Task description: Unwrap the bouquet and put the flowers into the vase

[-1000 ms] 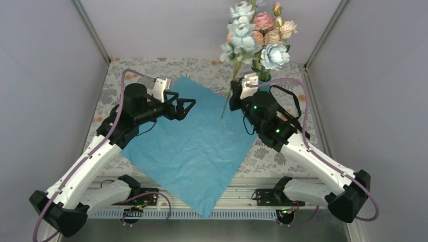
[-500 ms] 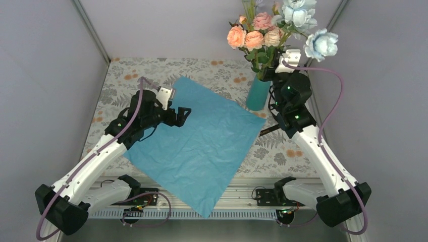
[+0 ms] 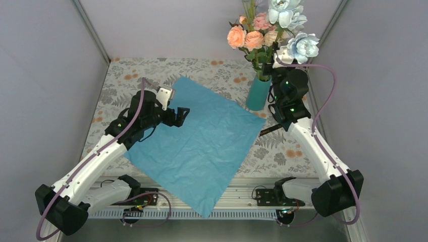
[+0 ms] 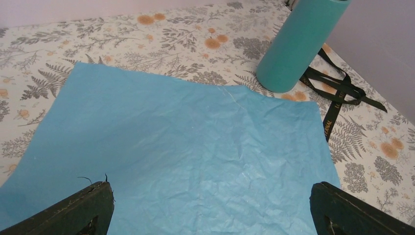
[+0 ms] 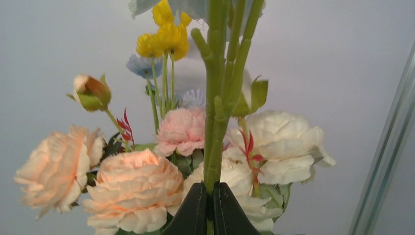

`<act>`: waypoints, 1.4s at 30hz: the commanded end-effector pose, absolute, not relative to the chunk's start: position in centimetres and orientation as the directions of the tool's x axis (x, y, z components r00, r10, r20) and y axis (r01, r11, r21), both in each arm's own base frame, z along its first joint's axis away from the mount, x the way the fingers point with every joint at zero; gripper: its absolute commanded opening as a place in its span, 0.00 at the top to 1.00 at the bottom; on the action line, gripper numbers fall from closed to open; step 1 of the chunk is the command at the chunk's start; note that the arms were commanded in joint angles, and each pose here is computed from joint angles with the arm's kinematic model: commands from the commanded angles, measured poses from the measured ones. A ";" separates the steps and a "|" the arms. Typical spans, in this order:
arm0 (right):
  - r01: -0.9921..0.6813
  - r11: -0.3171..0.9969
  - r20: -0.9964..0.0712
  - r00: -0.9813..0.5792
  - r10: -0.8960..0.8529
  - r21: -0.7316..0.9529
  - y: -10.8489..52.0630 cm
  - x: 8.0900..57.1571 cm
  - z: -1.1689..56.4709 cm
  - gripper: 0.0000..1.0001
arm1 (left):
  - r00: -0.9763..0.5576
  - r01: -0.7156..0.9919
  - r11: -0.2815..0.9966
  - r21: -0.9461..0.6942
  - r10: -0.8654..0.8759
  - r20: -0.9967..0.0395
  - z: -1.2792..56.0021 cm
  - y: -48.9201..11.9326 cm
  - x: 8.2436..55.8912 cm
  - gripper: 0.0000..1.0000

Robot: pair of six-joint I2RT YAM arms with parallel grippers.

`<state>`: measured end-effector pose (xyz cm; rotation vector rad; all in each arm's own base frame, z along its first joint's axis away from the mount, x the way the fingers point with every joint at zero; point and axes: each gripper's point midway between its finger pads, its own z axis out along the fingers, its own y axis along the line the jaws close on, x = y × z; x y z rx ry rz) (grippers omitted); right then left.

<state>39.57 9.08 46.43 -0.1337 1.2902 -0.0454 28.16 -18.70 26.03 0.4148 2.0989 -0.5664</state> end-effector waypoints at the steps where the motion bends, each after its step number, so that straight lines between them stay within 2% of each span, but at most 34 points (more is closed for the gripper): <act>1: -0.025 0.990 -0.950 0.285 -0.126 -0.139 8.6 40.4 46.5 0.96 | -0.518 0.492 0.845 -0.211 0.090 -0.850 26.3 -18.3 28.0 0.00; 10: -0.029 0.988 -0.976 0.160 -0.145 -0.152 7.9 43.4 40.5 0.96 | -0.517 0.490 0.847 -0.207 0.091 -0.851 26.3 -18.2 28.0 0.00; 21: -0.059 0.994 -0.995 -0.032 -0.091 -0.090 7.9 45.2 33.6 0.96 | -0.516 0.489 0.848 -0.202 0.094 -0.852 26.2 -18.1 27.9 0.00; 31: 0.020 1.000 -0.947 -0.323 0.003 -0.004 6.9 46.0 27.3 0.86 | -0.516 0.481 0.849 -0.218 0.072 -0.854 26.7 -18.1 28.0 0.00; 38: -0.002 0.989 -0.884 -0.449 0.132 0.149 7.8 42.4 26.9 0.65 | -0.509 0.484 0.840 -0.246 0.042 -0.860 28.0 -18.3 27.7 0.00; 42: -0.039 0.975 -0.839 -0.519 0.166 0.217 8.7 40.0 26.4 0.41 | -0.506 0.471 0.845 -0.254 0.022 -0.862 28.9 -18.1 27.7 0.00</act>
